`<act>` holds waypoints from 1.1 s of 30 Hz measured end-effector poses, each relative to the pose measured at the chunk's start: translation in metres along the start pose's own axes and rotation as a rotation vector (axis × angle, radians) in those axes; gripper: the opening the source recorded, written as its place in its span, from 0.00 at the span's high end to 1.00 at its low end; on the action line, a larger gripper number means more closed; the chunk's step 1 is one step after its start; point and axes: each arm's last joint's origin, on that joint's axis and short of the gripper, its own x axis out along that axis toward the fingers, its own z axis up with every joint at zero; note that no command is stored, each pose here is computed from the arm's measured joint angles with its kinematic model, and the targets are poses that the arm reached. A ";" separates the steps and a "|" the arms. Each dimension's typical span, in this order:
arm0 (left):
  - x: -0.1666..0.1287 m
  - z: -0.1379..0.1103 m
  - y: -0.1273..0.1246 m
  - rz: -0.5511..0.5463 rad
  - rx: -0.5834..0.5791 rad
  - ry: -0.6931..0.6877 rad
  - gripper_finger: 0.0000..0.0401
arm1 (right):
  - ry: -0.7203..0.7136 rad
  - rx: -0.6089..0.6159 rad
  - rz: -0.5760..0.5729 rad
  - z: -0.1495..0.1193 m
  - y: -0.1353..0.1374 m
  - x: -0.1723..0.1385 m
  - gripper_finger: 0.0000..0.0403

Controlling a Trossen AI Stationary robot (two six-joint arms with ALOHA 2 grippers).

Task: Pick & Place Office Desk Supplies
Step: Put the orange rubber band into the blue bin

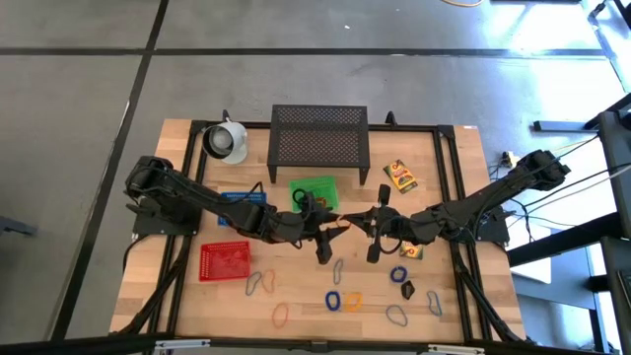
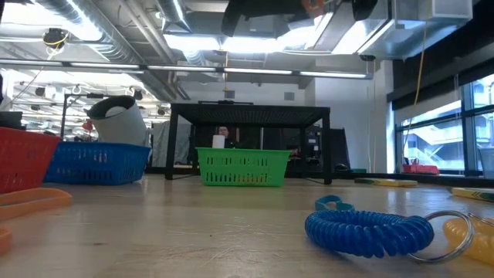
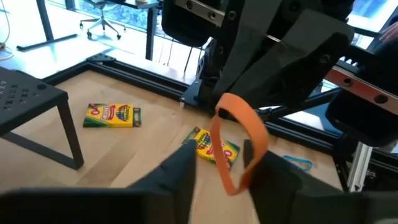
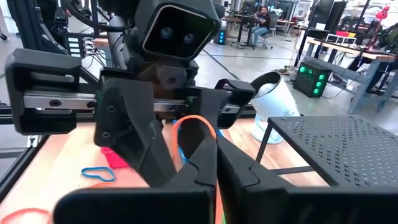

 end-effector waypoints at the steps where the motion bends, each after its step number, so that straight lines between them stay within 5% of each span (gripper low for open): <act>1: 0.000 0.000 0.000 0.000 0.001 0.000 0.77 | 0.000 0.001 0.000 0.000 0.000 0.000 0.99; 6: 0.000 0.000 0.000 0.000 0.020 0.000 0.98 | 0.002 0.028 0.023 0.000 0.001 0.000 0.94; 13: 0.000 0.000 0.000 -0.001 0.003 0.000 1.00 | 0.033 0.105 0.062 -0.002 0.000 0.000 0.80; 22: -0.001 -0.009 0.003 0.039 -0.123 0.078 0.99 | 0.238 0.231 0.200 -0.003 -0.016 -0.026 0.52; 33: -0.027 -0.034 0.030 0.294 -0.237 0.445 0.99 | 0.960 0.574 0.337 -0.042 -0.016 -0.064 0.49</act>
